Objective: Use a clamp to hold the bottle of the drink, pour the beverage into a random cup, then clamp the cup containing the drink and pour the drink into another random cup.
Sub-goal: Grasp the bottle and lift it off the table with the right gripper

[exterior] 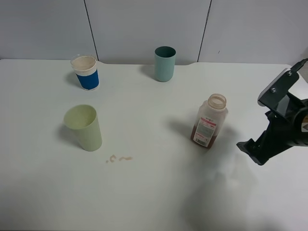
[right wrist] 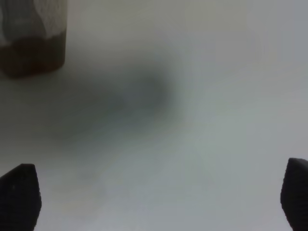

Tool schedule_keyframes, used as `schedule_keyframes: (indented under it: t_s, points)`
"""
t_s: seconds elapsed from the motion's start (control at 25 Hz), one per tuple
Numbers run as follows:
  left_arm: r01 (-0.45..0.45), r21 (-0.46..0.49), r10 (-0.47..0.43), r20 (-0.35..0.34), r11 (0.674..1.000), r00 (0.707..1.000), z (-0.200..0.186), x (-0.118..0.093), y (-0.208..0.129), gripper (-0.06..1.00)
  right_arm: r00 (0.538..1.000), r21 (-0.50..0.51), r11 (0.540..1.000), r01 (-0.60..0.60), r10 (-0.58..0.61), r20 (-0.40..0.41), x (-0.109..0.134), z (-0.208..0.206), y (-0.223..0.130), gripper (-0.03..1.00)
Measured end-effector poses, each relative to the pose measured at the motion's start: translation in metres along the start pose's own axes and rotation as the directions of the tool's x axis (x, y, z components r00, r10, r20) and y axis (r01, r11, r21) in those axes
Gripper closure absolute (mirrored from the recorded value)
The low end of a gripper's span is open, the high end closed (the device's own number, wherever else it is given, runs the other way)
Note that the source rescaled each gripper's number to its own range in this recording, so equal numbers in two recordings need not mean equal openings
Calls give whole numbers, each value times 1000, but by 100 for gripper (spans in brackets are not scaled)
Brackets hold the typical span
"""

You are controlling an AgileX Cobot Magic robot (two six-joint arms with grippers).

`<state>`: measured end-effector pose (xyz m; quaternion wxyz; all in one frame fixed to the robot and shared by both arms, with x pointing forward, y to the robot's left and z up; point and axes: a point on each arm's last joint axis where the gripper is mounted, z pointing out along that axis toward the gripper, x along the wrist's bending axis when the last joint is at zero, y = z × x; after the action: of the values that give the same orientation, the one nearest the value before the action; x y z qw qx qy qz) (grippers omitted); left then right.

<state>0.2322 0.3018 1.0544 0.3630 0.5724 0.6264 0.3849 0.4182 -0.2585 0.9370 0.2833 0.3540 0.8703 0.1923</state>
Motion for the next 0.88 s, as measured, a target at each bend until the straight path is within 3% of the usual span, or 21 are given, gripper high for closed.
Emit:
schedule_keyframes:
  t_s: [0.48, 0.68, 0.88]
  points:
    - [0, 0, 0, 0, 1000, 1000, 0, 0, 0, -6, 998, -32, 999, 35, -37, -45, 13, 1, 8, -3]
    - [0, 0, 0, 0, 1000, 1000, 0, 0, 0, -6, 998, -5, 1000, -27, 27, -65, 15, 10, 6, -3]
    - [0, 0, 0, 0, 1000, 1000, 0, 0, 0, -6, 992, -81, 989, -122, 118, -49, 13, 12, 13, -3]
